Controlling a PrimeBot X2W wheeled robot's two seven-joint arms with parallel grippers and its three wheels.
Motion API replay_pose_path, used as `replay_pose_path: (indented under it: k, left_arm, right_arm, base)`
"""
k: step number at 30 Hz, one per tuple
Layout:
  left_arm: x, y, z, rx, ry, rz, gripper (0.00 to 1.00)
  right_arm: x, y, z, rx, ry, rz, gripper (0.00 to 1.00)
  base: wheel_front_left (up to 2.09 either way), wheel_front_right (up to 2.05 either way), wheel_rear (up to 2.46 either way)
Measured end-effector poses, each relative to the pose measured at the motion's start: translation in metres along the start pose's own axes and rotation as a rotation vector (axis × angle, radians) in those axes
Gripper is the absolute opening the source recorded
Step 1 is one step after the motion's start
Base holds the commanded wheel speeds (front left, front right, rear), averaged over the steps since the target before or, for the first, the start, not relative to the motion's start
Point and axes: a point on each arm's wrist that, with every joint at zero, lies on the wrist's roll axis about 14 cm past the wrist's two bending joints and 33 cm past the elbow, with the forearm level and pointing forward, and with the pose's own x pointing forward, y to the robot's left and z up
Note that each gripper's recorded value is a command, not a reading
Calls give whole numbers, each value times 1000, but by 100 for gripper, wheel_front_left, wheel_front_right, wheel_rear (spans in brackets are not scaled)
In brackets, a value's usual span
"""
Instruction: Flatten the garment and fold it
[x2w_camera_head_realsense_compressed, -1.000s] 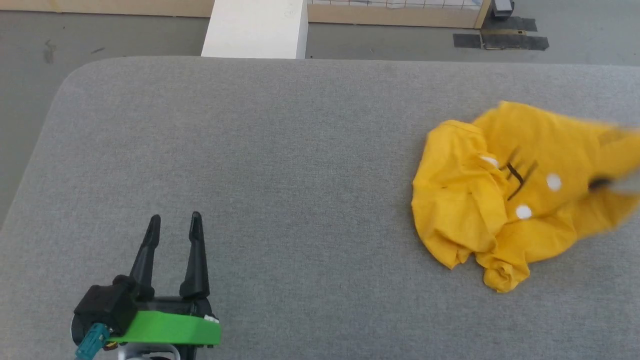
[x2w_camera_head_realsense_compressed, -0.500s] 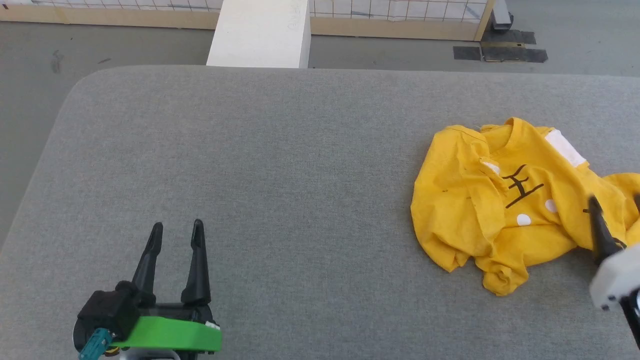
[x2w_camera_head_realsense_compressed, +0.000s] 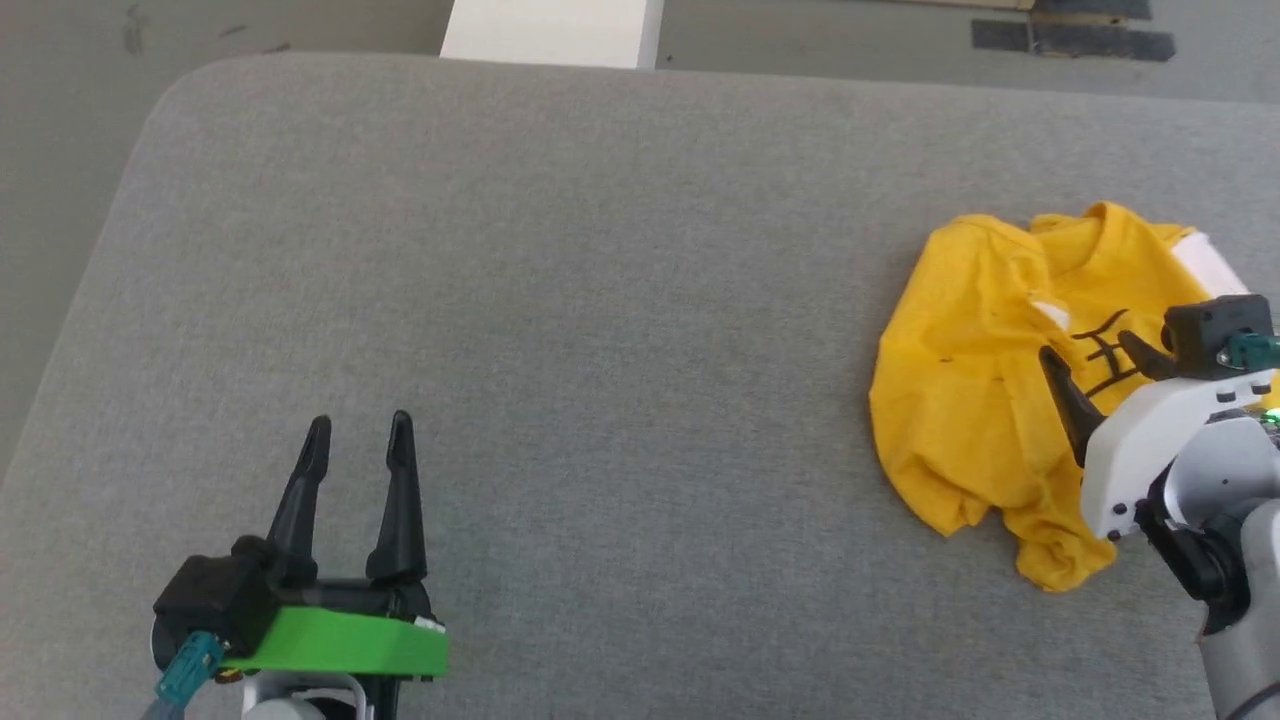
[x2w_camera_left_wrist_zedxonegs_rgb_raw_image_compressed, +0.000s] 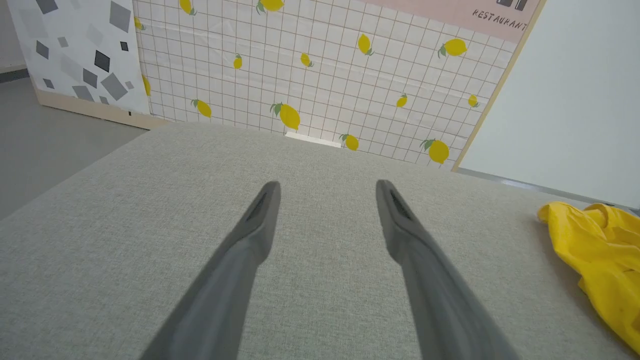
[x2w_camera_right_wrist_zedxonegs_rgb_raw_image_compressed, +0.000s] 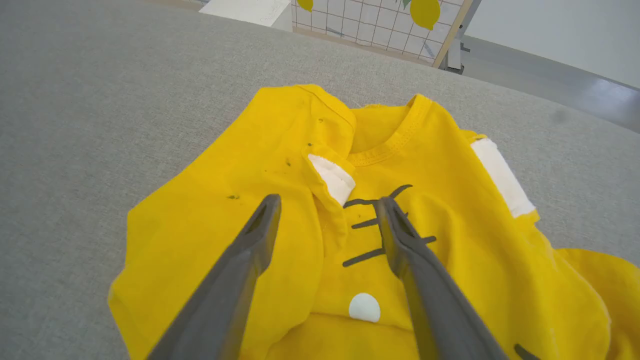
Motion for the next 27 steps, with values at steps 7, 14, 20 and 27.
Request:
replay_pose_path:
  k: [7,14,20,27]
  left_arm:
    - [1,15,-4,9,15,47,100]
    - [-3,23,-2,12,12,69,100]
    - [-7,17,14,7,-35,54,100]
    - [-15,15,26,3,-70,52,100]
  right_arm:
    - [30,18,-24,0,95,52,0]
    - [36,26,-4,2,18,70,0]
    - [16,55,71,-38,-200,159,0]
    - [-27,172,122,-80,-352,498,0]
  base:
    - [0,0,0]
    - [0,0,0]
    - [0,0,0]
    - [0,0,0]
